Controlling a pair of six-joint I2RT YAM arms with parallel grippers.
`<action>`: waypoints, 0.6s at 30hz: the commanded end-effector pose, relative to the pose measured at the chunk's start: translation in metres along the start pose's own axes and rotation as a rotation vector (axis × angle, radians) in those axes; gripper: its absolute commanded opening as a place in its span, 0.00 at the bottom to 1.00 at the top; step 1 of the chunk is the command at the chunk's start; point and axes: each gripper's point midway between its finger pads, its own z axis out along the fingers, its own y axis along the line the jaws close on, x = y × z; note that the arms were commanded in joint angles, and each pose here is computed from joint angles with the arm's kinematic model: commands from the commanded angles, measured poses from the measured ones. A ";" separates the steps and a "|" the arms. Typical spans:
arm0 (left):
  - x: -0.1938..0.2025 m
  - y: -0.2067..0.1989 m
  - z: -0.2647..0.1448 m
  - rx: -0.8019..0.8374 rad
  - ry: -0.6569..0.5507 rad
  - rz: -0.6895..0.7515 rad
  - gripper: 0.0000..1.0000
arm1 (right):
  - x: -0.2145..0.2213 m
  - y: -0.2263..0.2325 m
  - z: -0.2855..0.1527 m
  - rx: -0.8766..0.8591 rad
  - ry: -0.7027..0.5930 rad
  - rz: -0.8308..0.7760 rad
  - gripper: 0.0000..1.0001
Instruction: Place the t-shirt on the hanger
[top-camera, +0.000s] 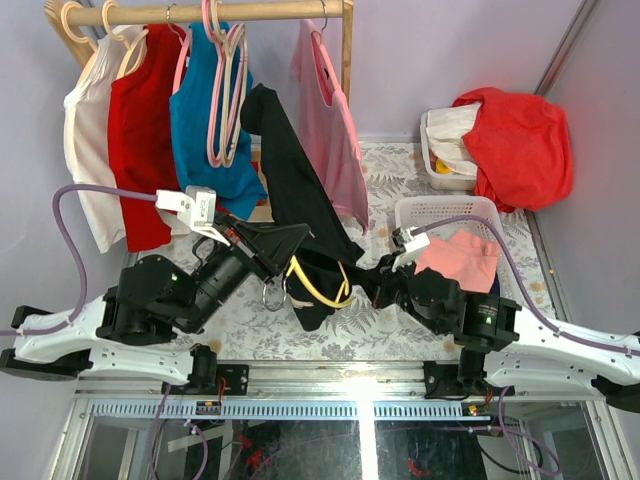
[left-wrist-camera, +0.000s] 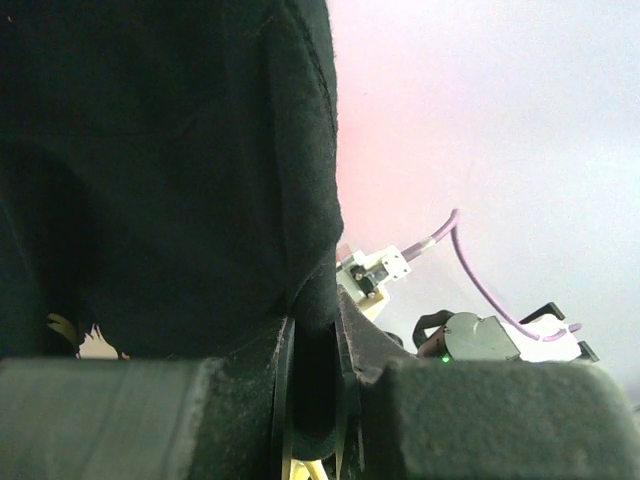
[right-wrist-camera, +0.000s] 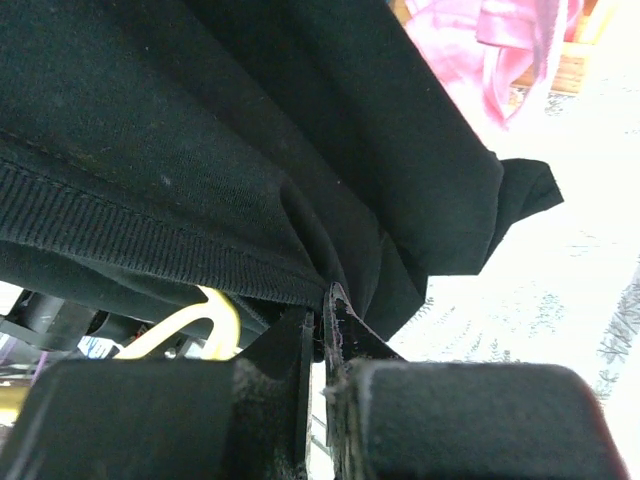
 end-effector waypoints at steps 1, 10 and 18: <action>-0.094 -0.027 -0.015 0.132 -0.277 -0.272 0.00 | 0.033 -0.016 0.007 0.044 0.071 -0.020 0.00; -0.108 -0.027 -0.017 0.148 -0.365 -0.300 0.00 | 0.060 -0.021 0.009 0.028 0.121 -0.005 0.00; -0.127 -0.023 -0.028 0.161 -0.410 -0.311 0.00 | 0.077 -0.033 0.009 0.050 0.151 -0.026 0.00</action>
